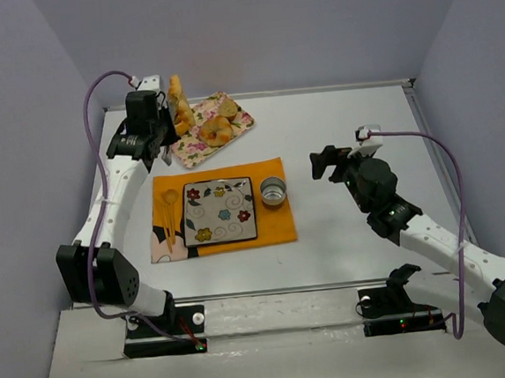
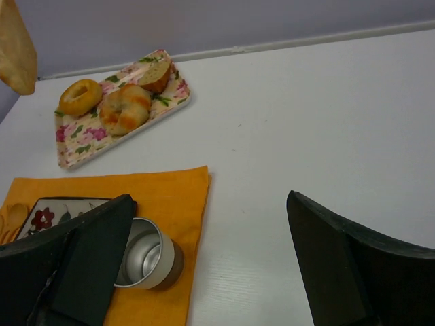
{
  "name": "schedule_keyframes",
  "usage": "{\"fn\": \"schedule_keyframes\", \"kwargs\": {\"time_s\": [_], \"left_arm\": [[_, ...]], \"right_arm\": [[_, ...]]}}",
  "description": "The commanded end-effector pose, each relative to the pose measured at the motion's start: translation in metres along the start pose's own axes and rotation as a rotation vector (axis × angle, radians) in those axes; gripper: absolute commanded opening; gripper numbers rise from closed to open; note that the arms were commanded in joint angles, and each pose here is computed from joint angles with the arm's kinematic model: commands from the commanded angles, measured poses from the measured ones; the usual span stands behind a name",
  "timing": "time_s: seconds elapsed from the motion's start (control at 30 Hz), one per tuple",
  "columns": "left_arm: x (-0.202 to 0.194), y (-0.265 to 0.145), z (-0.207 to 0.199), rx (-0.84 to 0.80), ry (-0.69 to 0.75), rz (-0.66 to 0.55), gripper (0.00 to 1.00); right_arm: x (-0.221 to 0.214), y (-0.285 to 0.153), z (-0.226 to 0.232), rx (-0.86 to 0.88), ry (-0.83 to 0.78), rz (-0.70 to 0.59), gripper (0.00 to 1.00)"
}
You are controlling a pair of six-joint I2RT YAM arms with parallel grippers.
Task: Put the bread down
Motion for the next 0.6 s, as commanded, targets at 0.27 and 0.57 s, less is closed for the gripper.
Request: {"fn": "schedule_keyframes", "kwargs": {"time_s": [0.27, 0.57], "left_arm": [[-0.059, -0.079, -0.042, 0.053, -0.348, 0.075, 0.16], [-0.147, -0.129, -0.071, -0.049, -0.359, 0.298, 0.18]], "right_arm": [[0.021, -0.005, 0.008, 0.043, 0.04, -0.088, 1.0], [0.022, -0.01, 0.008, 0.058, 0.051, -0.092, 0.99]]}}
Point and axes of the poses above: each gripper's point midway between its finger pads, its own y axis out along the fingers, its own z axis along the line the jaws close on, x = y × z, the point moved 5 cm from there along -y, back along the fingers, and after that the axes turned 11 degrees about y, right-handed, at the moved point
